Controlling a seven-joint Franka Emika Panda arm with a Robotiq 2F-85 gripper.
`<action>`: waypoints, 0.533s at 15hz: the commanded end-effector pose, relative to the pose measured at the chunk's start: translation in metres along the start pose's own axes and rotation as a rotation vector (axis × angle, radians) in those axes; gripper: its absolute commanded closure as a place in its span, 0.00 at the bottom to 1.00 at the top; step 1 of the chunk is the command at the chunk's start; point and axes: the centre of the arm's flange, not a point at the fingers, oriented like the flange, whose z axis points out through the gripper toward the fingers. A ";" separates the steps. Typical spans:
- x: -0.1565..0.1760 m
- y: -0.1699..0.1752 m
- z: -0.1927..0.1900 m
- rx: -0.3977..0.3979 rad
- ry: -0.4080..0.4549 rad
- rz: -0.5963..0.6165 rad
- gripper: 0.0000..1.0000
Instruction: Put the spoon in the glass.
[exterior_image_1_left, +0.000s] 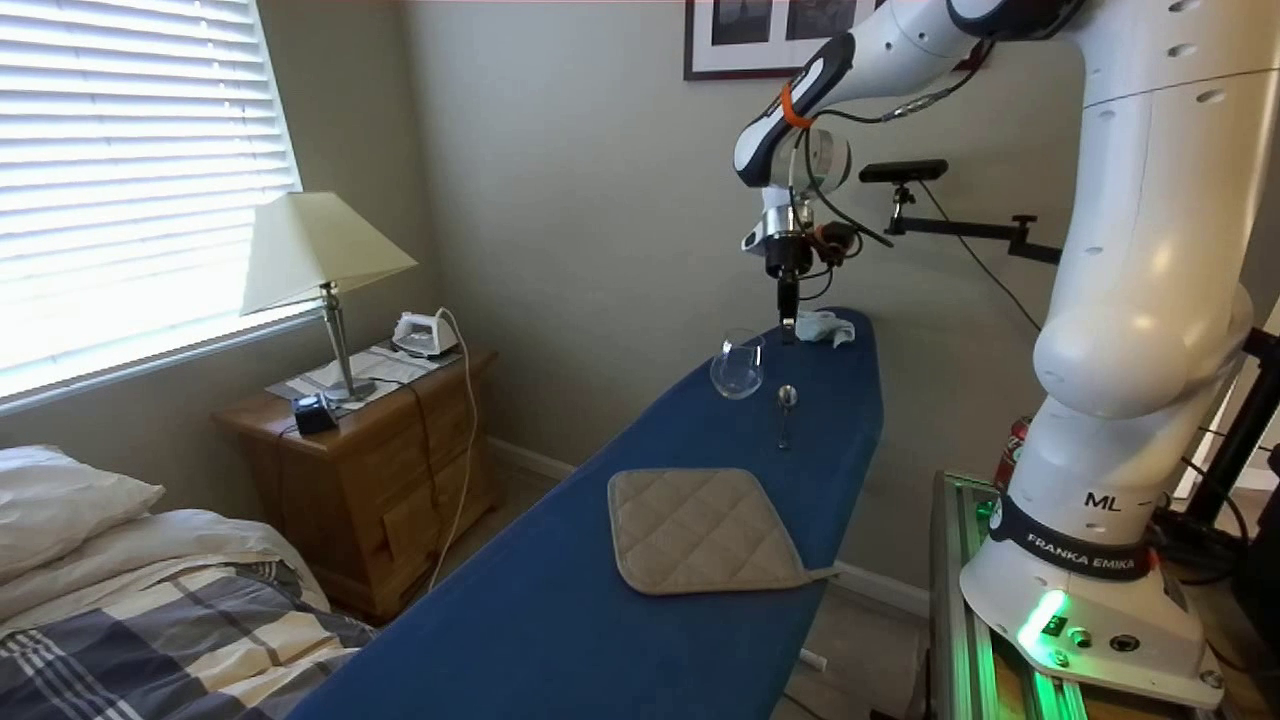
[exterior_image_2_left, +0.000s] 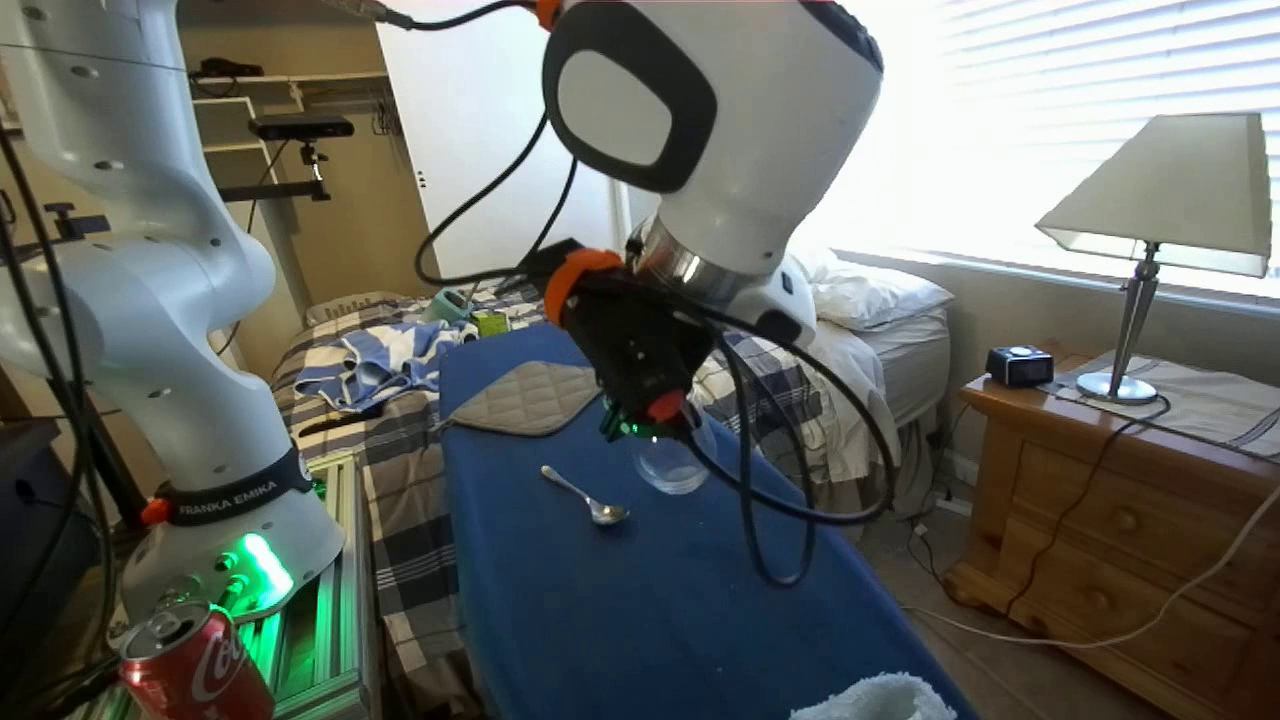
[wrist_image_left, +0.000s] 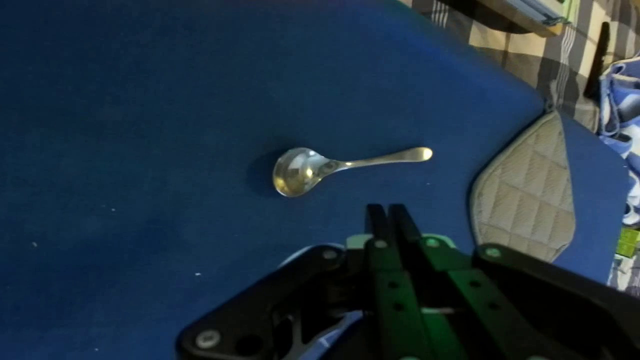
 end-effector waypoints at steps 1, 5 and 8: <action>0.003 -0.037 -0.037 -0.023 -0.009 0.017 0.98; 0.000 -0.021 -0.040 -0.040 -0.042 0.039 0.60; -0.007 0.004 -0.025 -0.025 -0.056 0.036 0.40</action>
